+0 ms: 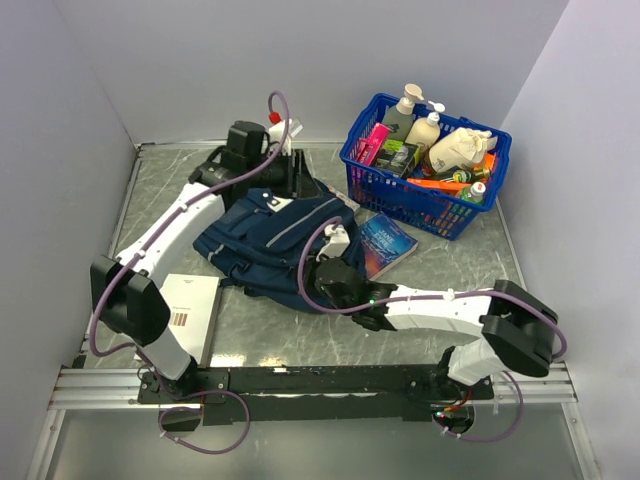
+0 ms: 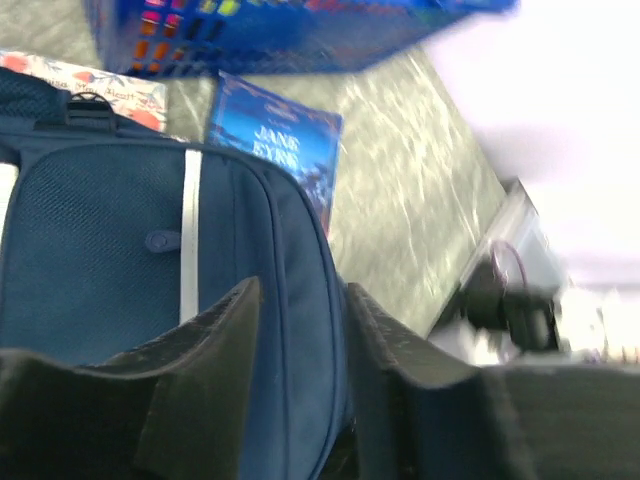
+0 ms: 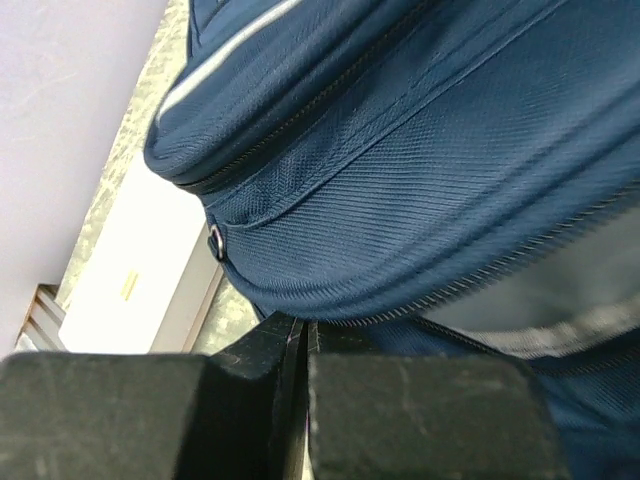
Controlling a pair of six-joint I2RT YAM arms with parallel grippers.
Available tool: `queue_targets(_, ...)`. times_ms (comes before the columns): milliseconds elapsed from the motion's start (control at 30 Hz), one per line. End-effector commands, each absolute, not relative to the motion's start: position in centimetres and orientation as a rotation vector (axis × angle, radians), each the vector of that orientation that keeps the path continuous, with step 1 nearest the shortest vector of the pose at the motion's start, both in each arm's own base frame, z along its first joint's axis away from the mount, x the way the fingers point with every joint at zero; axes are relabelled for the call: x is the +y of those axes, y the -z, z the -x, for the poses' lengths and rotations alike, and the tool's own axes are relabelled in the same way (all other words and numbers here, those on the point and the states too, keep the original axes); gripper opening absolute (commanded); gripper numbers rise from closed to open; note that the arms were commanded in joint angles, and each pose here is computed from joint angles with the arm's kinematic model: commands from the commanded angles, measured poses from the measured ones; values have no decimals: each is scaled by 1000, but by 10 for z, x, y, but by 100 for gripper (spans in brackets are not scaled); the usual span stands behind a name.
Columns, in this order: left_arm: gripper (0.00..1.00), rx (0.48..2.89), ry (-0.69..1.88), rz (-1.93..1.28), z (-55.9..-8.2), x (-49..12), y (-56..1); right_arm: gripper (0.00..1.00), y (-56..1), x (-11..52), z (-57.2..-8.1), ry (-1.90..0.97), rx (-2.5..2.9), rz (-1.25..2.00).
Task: Pack the student bag
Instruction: Zip the student bag at the center of the board.
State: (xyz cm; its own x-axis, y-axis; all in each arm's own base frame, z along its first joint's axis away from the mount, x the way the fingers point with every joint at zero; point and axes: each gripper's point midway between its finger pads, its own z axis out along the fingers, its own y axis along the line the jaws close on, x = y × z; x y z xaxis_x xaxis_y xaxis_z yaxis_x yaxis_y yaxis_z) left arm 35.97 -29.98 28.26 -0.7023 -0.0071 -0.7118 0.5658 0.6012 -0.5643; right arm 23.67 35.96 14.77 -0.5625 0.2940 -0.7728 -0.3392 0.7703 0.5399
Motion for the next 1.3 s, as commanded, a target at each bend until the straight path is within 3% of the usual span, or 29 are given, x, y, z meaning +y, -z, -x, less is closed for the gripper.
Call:
queue_targets(0,46,2093,1168,-710,-343,-262,-289,0,-177,341,-243,-828,1925,-21)
queue_targets(67,47,2014,1124,-888,-341,-229,-287,0,-179,339,-242,-833,1924,-23)
queue_targets(100,47,2095,1183,-940,-313,-217,-274,0,-180,339,-242,-838,1920,-24)
queue_targets(200,45,2034,1084,-1191,-281,-189,-247,0,-183,341,-242,-848,1921,-22)
queue_targets(400,45,1849,1055,-1535,-232,-172,-204,0,-180,350,-243,-862,1951,-17)
queue_targets(467,53,1760,1065,-1612,-222,-172,-196,0,-178,349,-244,-851,1958,-16)
queue_targets(667,69,1521,829,-1660,-234,-174,-195,0,-179,350,-245,-845,1968,-23)
queue_targets(800,67,1479,709,-1625,-258,-178,-193,0,-179,352,-246,-857,1974,-33)
queue_targets(833,74,1481,696,-1612,-262,-178,-191,0,-178,355,-245,-861,1981,-23)
queue_targets(933,79,1466,661,-1616,-270,-182,-186,0,-179,357,-246,-862,1990,-26)
queue_targets(1267,84,1489,576,-1702,-272,-188,-146,0,-187,353,-246,-880,1986,-45)
